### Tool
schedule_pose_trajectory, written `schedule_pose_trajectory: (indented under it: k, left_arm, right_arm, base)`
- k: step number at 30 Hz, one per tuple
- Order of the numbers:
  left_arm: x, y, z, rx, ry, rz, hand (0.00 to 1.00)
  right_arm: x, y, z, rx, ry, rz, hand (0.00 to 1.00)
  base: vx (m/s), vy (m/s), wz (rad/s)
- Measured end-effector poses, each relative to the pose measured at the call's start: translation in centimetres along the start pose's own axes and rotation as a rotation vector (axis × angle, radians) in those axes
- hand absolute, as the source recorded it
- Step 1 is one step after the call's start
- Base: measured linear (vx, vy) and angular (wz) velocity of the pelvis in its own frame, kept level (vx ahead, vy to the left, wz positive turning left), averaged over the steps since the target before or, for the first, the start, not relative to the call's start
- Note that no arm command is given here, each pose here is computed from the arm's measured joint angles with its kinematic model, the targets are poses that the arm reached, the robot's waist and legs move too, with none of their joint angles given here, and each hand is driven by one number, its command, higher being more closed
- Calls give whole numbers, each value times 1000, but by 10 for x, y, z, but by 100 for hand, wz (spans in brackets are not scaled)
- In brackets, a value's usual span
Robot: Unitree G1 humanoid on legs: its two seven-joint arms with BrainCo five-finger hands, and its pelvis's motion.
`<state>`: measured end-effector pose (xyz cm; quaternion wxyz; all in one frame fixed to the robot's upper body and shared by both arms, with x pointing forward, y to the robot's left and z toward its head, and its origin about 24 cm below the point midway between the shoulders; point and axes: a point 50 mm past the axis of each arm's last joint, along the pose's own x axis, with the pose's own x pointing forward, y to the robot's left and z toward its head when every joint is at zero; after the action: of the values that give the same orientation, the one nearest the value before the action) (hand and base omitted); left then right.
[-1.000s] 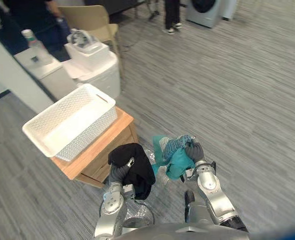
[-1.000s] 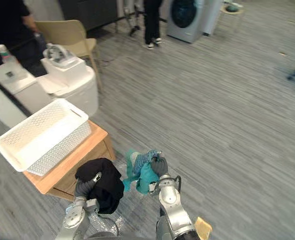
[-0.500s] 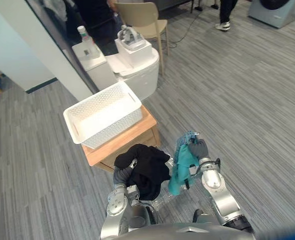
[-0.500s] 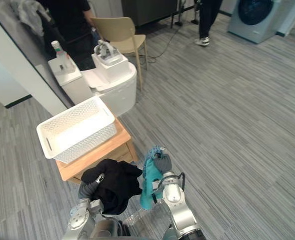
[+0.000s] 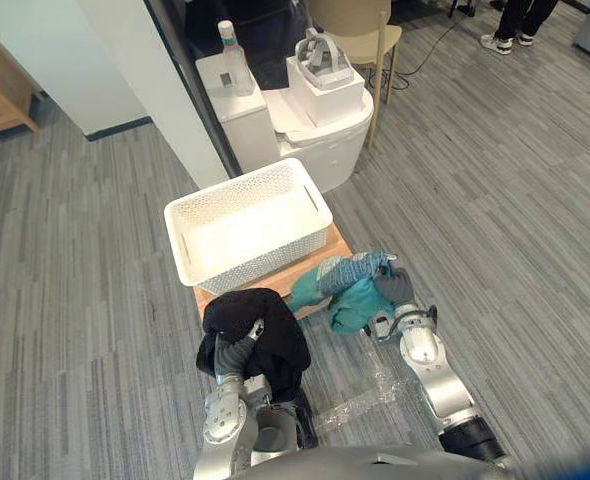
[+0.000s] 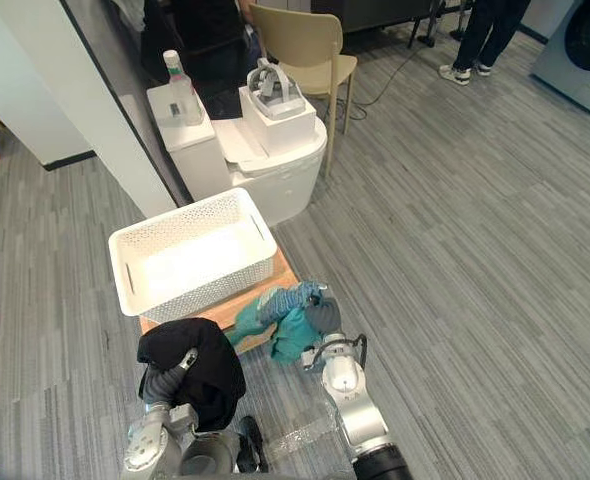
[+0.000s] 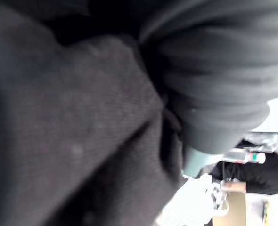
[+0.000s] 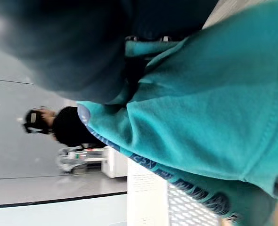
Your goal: Tidy the bed and pick cloth on bed and put in laundry
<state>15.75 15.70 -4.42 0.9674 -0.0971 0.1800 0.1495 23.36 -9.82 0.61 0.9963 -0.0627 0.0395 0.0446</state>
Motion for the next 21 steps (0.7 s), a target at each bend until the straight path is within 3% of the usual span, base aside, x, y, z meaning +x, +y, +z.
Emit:
schedule_pose_trajectory:
  k: [7,14,21]
  left_arm:
    - [6,7,8,133,-35,-62,100]
    - [14,-3,8,167,-33,-114,100]
    - [13,-15,2,136,-14,-133,100]
  right_arm:
    - [-1,17,3,61,-4,21,100]
    - [0,30,10,67,-31,64,100]
    - [-5,25,9,84,-29,50,100]
  base:
    - [180,91,77]
    - [242,-87,78]
    - [157,-99,7]
